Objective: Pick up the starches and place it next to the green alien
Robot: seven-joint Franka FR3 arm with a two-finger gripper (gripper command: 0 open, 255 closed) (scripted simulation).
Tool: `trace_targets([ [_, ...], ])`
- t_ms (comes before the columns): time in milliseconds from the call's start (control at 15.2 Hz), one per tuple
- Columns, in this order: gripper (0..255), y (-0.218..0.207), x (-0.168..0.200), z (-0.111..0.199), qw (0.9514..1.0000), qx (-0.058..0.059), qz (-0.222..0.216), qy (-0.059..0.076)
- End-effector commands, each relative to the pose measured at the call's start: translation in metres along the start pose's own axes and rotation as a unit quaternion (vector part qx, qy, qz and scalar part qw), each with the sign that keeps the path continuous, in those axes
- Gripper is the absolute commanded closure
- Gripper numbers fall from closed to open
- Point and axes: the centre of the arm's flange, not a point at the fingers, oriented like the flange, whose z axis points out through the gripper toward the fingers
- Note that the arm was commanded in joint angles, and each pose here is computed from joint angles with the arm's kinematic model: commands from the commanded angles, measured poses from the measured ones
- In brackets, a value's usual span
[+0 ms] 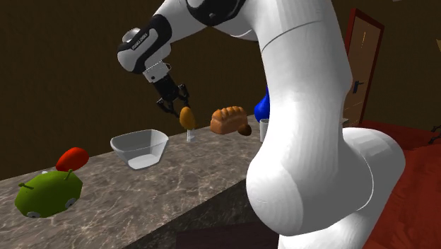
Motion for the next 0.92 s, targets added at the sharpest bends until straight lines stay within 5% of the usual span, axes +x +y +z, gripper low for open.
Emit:
trace_targets([
  [0,255,-0.02,-0.012,-0.012,1.0,0.0,0.001,0.0],
  [858,255,-0.163,-0.081,-0.079,1.0,0.0,0.001,0.0],
])
